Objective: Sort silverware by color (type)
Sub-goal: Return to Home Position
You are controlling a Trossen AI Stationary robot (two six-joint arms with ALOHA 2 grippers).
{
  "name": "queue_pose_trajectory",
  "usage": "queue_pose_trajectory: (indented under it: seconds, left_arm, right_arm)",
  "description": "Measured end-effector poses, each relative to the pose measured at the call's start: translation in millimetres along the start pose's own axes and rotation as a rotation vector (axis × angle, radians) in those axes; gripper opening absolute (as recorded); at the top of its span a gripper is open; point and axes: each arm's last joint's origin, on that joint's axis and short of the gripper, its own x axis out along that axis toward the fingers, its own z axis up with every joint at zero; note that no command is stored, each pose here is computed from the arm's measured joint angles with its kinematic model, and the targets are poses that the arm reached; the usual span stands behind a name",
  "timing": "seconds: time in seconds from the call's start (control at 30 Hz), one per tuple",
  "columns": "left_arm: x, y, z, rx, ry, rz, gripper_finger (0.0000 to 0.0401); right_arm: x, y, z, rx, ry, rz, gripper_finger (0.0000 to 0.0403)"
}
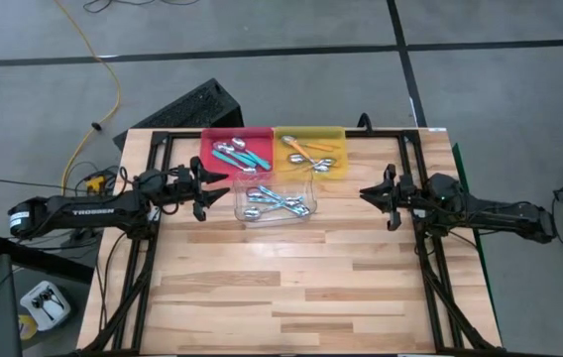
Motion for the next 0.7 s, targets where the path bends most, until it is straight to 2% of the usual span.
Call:
queue_pose_trajectory:
  seconds: [0.5,0.7]
  left_arm:
    - [0.0,-0.1,-0.4,0.006,0.005,-0.005,0.0192]
    - [0.0,-0.1,-0.5,0.004,0.006,-0.006,0.0192]
  right_arm:
    - [0.1,-0.5,-3.7,0.01,0.025,-0.004,0.0087]
    - [0.2,-4.3,-33.6,0.015,-0.042,0.0,0.0087]
